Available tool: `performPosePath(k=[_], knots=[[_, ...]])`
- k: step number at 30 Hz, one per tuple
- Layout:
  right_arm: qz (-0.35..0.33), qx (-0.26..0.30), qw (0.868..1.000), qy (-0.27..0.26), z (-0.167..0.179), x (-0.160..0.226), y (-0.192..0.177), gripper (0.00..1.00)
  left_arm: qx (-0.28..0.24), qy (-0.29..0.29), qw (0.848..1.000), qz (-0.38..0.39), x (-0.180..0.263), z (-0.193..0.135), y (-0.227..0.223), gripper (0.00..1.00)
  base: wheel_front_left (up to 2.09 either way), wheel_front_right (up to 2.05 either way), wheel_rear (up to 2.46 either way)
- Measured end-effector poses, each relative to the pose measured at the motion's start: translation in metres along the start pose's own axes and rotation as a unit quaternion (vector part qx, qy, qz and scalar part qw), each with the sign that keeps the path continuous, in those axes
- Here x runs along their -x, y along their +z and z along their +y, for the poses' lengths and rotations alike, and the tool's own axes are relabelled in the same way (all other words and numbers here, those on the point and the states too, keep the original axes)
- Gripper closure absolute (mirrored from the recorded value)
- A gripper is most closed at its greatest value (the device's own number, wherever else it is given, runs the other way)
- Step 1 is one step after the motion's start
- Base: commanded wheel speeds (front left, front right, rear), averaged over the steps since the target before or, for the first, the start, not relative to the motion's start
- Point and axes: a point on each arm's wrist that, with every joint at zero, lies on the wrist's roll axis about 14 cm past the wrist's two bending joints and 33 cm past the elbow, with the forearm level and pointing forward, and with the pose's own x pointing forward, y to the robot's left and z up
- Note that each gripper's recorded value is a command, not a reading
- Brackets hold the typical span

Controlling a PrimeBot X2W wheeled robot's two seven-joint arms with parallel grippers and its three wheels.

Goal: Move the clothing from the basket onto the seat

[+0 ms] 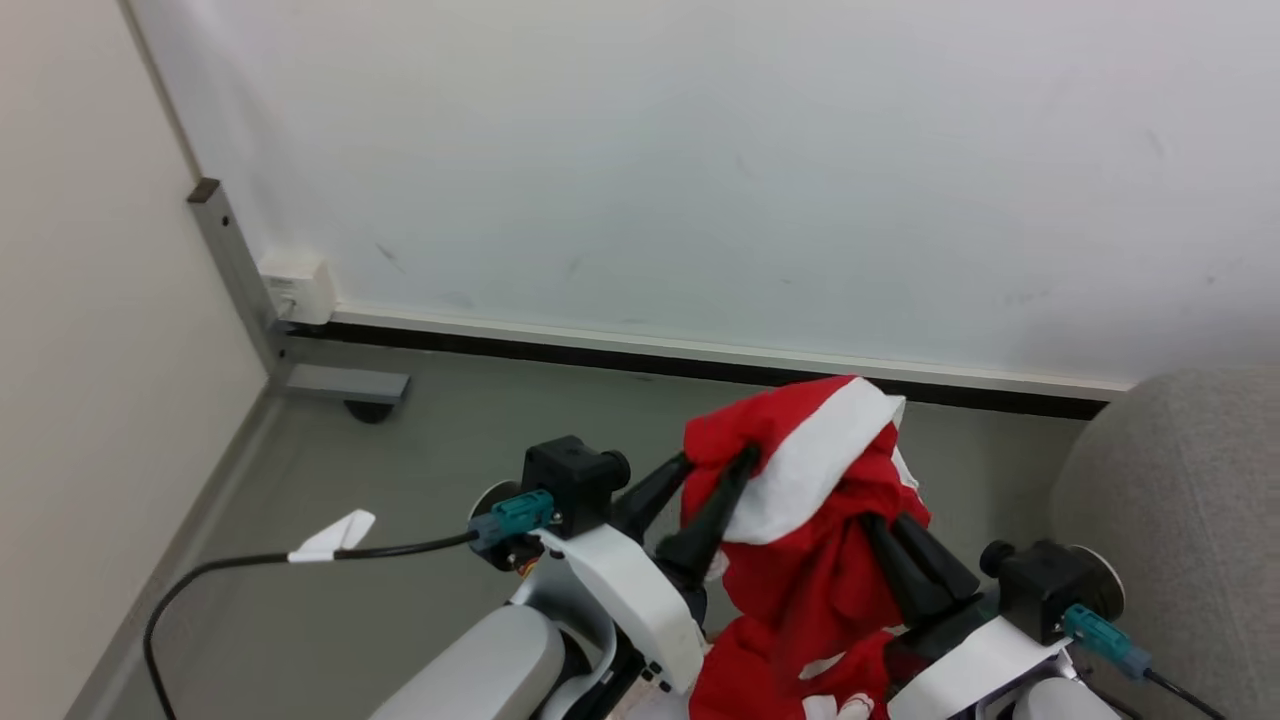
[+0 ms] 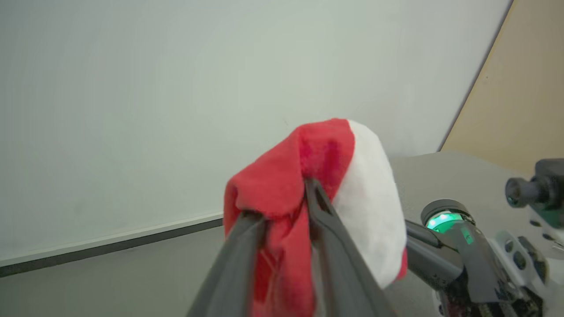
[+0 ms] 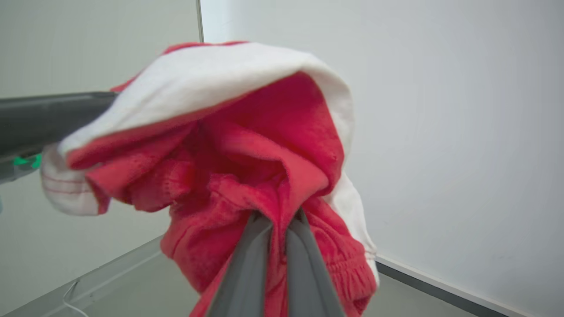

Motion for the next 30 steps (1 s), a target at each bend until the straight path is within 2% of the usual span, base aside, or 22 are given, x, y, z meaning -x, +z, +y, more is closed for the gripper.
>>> performPosePath(k=[9, 14, 15, 23, 30], knots=[[-0.037, 0.026, 0.993, -0.11, -0.07, 0.043, 0.032, 1.0, 0.01, -0.082, 0.997, -0.007, -0.025, -0.048, -0.006, 0.0, 0.0, 0.0, 0.0], [-0.053, 0.047, 0.98, -0.185, -0.114, 0.084, 0.05, 1.0, 0.016, -0.146, 0.989, -0.015, -0.037, -0.084, -0.014, 0.0, 0.0, 0.0, 0.0], [-0.058, 0.056, 0.974, -0.213, -0.128, 0.102, 0.057, 1.0, 0.016, -0.174, 0.984, -0.018, -0.041, -0.1, -0.016, 0.0, 0.0, 0.0, 0.0], [-0.072, 0.078, 0.945, -0.308, -0.162, 0.17, 0.075, 1.0, 0.028, -0.258, 0.966, -0.023, -0.053, -0.148, -0.03, 0.0, 0.0, 0.0, 0.0], [-0.07, 0.078, 0.926, -0.364, -0.172, 0.211, 0.073, 1.0, 0.024, -0.295, 0.955, -0.007, -0.059, -0.169, -0.051, 0.0, 0.0, 0.0, 0.0]])
